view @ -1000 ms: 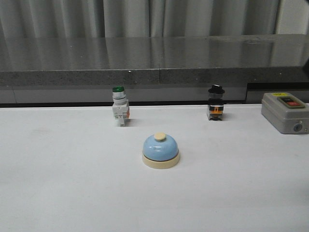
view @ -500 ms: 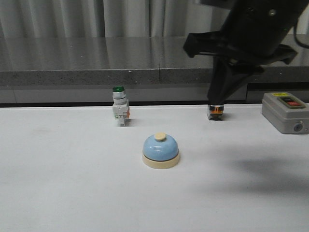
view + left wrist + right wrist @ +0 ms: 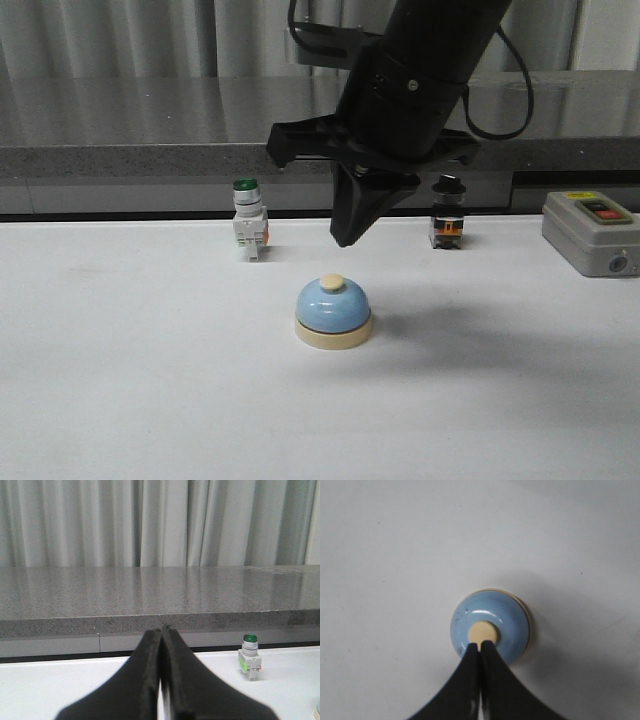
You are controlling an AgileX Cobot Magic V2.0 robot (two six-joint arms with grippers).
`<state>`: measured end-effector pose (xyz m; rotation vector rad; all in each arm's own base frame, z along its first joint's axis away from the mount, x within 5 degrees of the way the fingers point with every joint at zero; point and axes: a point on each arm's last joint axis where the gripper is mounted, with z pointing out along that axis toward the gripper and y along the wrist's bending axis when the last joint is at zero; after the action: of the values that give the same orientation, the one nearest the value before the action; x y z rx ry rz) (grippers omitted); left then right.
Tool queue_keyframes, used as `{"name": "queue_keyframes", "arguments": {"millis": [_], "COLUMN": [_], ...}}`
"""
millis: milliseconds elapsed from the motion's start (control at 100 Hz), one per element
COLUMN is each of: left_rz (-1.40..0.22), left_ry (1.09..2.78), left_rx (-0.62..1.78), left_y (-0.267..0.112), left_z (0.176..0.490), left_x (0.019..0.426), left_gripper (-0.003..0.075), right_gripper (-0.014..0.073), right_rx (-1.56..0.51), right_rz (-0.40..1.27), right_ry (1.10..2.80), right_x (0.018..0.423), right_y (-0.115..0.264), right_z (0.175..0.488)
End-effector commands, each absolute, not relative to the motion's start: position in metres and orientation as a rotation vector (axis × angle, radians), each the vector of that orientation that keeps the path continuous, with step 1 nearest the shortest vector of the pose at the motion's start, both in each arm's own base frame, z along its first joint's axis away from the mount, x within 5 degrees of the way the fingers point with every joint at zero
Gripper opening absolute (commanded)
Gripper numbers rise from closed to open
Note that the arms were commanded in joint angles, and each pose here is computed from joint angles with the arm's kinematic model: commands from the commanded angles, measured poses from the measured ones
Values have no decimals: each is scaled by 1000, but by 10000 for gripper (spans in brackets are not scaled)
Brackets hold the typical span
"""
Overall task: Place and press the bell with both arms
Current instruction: 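Move the closed right gripper over the bell's tan button, then press down on the bell button with the right gripper tips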
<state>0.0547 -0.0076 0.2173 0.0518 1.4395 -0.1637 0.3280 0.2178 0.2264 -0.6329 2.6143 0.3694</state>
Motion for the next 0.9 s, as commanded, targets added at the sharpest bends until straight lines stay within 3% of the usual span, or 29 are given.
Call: {"name": "queue_keyframes", "arguments": {"millis": [0,890], "left_rz": [-178,-178], "left_ry": [1374,1374], "left_rx": [51,51], "left_y": [-8,-8], "left_z": [211,211], "left_x": [53,53], "left_gripper": [-20,-20], "right_gripper": [-60,-60], "right_rx": [-627,-631], "right_rz": [402,385], "right_ry": [2525,2575], "right_x": [332,339], "right_y": [222,227], "right_z": [248,222]}}
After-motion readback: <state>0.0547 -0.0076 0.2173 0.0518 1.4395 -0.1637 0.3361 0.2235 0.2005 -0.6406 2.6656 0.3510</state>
